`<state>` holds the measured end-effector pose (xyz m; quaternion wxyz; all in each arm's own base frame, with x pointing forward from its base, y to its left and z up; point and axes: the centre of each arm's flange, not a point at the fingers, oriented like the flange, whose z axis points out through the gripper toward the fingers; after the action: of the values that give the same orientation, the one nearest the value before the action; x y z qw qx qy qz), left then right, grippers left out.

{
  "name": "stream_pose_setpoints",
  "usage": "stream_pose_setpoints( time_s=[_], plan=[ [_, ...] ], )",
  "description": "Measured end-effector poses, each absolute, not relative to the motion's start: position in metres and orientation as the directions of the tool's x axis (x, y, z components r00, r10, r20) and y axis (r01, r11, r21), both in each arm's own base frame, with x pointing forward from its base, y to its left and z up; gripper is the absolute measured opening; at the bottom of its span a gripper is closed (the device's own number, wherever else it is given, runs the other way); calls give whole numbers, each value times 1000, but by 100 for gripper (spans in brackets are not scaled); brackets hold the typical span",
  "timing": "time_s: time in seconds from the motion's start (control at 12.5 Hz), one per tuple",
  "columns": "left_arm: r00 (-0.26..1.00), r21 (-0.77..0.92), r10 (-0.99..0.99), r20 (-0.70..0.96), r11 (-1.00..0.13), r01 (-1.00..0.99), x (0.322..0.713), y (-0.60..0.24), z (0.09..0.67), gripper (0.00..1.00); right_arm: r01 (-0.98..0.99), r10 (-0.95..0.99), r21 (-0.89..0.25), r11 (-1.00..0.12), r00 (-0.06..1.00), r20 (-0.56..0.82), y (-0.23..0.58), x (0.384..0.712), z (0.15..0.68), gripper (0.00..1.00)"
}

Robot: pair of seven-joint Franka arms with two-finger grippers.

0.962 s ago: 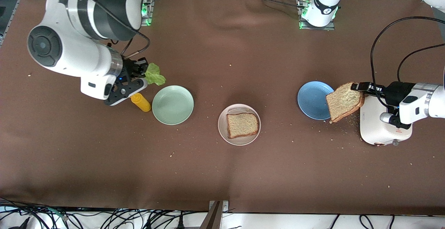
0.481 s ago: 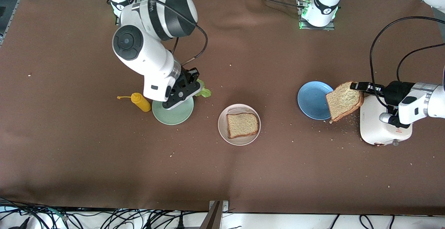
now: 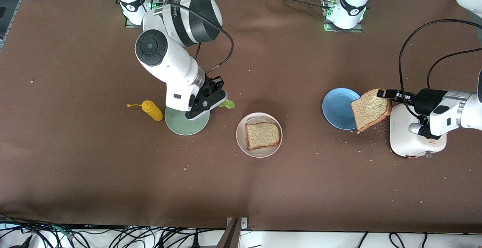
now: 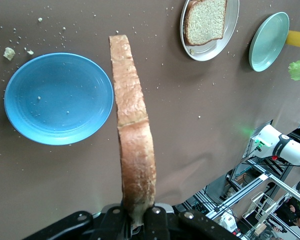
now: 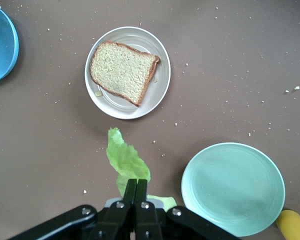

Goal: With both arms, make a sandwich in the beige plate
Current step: 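Carry the lettuce onto the toast on the beige plate, open the right gripper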

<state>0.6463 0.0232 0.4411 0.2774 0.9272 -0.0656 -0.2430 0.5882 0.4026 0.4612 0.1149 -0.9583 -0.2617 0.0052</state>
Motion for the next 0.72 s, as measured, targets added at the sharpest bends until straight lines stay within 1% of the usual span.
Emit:
stream_pose_setpoints(
  time_s=[0.16, 0.32, 0.4, 0.56, 0.72],
  plan=[
    [872, 546, -256, -417, -837, 15, 647, 23, 439, 10, 508, 509, -233, -830, 859, 58, 409, 587, 457, 2],
    [872, 546, -255, -418, -837, 17, 647, 24, 438, 10, 534, 531, -246, -809, 843, 84, 432, 583, 439, 2],
    [872, 546, -254, -418, -837, 18, 647, 25, 438, 10, 552, 545, -229, -802, 832, 98, 446, 580, 427, 2],
    [872, 546, -253, -418, -837, 19, 647, 26, 438, 10, 560, 552, -195, -805, 828, 101, 475, 566, 407, 2],
    [872, 546, -252, -419, -837, 20, 647, 26, 438, 10, 550, 542, -188, -814, 835, 98, 501, 550, 396, 2]
  ],
)
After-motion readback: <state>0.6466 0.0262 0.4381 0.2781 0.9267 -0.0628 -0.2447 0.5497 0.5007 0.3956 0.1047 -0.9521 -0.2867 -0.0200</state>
